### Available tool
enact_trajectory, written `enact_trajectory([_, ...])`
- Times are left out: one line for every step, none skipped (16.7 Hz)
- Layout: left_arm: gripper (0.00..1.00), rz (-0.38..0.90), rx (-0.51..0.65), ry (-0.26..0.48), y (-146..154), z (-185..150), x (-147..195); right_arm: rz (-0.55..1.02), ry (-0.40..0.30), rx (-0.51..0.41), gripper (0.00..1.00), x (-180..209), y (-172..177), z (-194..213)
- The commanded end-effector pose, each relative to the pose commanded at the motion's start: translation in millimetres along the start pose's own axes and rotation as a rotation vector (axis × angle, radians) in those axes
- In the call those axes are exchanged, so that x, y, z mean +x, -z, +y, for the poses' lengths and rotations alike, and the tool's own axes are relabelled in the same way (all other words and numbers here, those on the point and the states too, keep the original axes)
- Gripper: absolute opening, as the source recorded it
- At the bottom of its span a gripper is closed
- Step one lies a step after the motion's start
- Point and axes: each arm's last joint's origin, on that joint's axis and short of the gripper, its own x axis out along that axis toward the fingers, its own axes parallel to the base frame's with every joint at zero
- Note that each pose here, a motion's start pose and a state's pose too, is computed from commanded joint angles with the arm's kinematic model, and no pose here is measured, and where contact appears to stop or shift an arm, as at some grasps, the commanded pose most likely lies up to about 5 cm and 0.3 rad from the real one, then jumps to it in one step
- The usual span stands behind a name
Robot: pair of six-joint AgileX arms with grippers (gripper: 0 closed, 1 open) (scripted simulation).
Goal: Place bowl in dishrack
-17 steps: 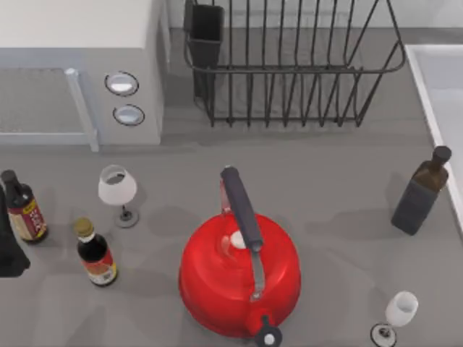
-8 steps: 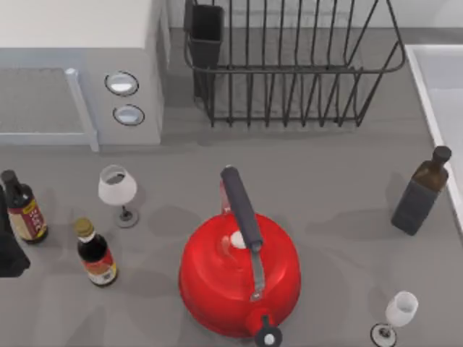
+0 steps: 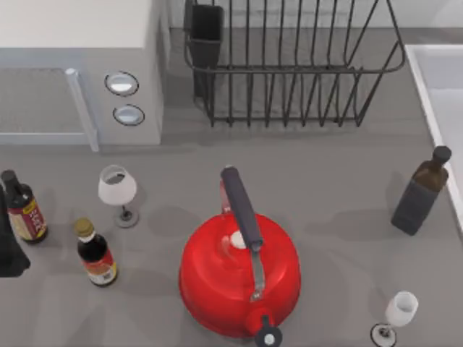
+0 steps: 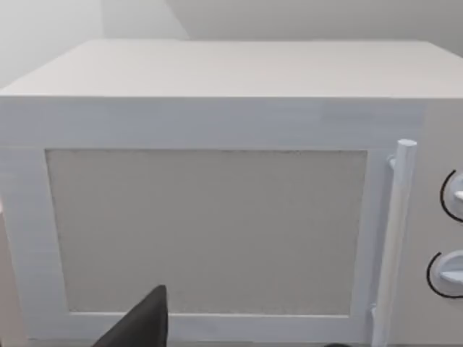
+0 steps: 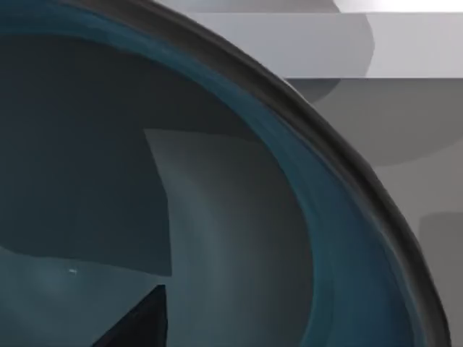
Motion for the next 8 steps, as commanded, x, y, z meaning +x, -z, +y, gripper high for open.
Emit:
enact_trajectory([1.00,0.000,0.000,0.000,0.0,0.0,0.0,0.000,0.000,0.000,0.92,0.0,0.0,0.0])
enact_trajectory([1.00,0.000,0.000,0.000,0.0,0.0,0.0,0.000,0.000,0.000,0.85,0.0,0.0,0.0])
enact_trajectory([1.00,0.000,0.000,0.000,0.0,0.0,0.0,0.000,0.000,0.000,0.77,0.0,0.0,0.0])
enact_trajectory([1.00,0.000,0.000,0.000,0.0,0.0,0.0,0.000,0.000,0.000,0.70,0.0,0.0,0.0])
enact_trajectory([1.00,0.000,0.000,0.000,0.0,0.0,0.0,0.000,0.000,0.000,0.62,0.0,0.0,0.0])
enact_trajectory([1.00,0.000,0.000,0.000,0.0,0.0,0.0,0.000,0.000,0.000,0.55,0.0,0.0,0.0])
enact_trajectory([1.00,0.000,0.000,0.000,0.0,0.0,0.0,0.000,0.000,0.000,0.47,0.0,0.0,0.0])
enact_trajectory([1.00,0.000,0.000,0.000,0.0,0.0,0.0,0.000,0.000,0.000,0.40,0.0,0.0,0.0])
